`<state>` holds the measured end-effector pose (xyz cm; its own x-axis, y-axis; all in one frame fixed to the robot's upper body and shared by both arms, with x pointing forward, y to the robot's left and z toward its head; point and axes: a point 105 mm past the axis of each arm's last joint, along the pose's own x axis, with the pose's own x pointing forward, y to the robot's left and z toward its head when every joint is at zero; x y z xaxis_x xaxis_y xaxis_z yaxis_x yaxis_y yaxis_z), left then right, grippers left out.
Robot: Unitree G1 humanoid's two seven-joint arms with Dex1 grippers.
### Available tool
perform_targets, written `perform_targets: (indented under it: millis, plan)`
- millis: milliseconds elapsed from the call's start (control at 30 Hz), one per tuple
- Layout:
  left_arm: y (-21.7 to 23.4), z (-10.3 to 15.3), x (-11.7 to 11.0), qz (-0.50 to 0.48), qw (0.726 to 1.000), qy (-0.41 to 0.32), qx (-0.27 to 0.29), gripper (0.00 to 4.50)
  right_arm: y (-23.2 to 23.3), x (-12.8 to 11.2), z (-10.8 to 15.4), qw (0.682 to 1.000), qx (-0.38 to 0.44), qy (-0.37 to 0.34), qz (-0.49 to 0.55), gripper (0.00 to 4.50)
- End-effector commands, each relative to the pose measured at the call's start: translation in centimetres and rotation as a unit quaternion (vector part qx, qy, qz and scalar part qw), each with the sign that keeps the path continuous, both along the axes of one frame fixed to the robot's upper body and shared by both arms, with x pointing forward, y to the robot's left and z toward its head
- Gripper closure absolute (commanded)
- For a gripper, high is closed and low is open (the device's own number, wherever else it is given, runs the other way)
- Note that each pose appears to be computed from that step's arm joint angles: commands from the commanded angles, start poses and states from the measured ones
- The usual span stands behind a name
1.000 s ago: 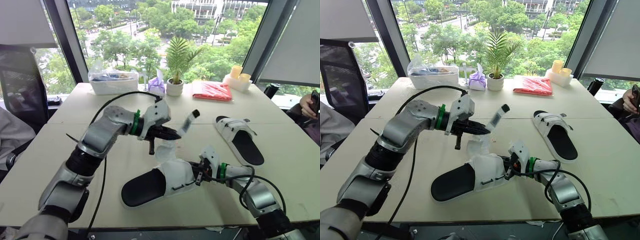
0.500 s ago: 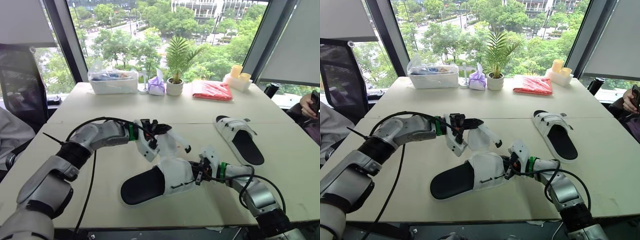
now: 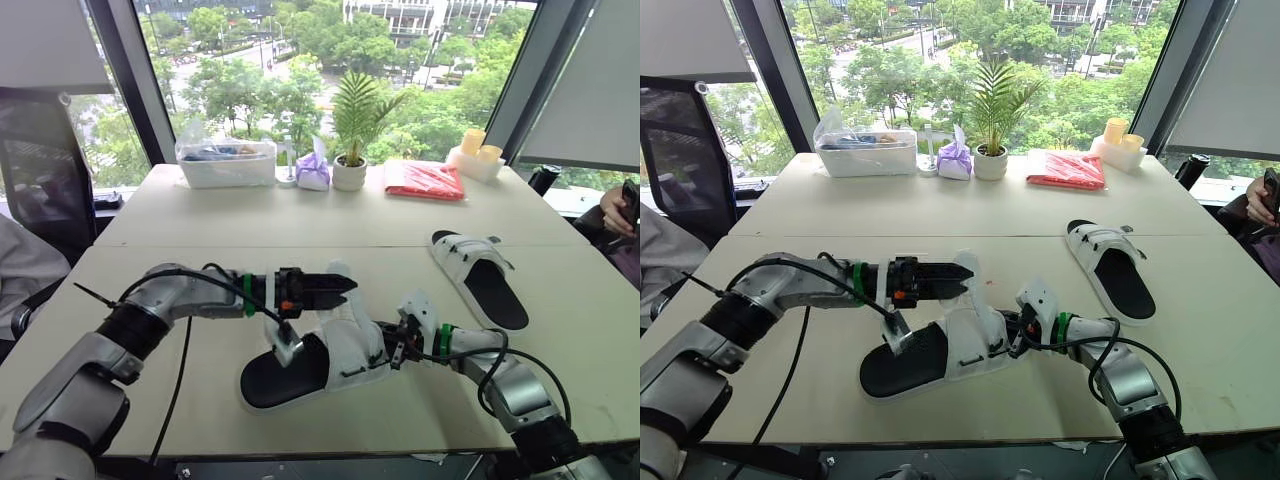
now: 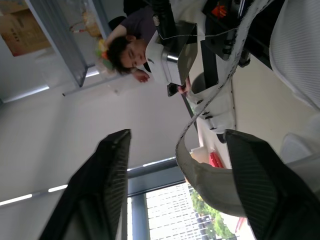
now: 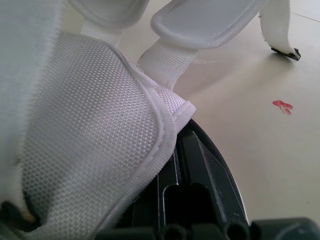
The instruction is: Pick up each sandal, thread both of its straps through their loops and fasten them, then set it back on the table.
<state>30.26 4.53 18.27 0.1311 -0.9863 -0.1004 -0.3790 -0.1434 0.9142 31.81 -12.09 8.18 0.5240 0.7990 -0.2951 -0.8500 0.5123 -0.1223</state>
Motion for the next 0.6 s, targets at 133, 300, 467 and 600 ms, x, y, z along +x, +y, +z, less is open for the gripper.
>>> perform_targets:
  millis: [133,300,467,600]
  plan:
    - [1.5,2.7,1.4,0.067,0.994,0.03,-0.085,0.03,-0.8,-0.7,-4.1,0.997,-0.04,0.068,-0.018,4.5]
    - [4.7,4.2,0.7,0.132,0.956,0.197,-0.175,0.03,-0.9,-0.7,-4.3,0.996,-0.043,0.07,-0.014,4.5]
    - [6.1,5.7,-0.4,0.17,0.895,0.332,-0.246,0.03,-0.8,-0.4,-4.3,0.996,-0.047,0.071,-0.009,4.5]
    - [6.7,5.9,-0.4,0.206,0.855,0.391,-0.27,0.03,-0.6,0.0,-4.4,0.996,-0.048,0.071,-0.002,4.5]
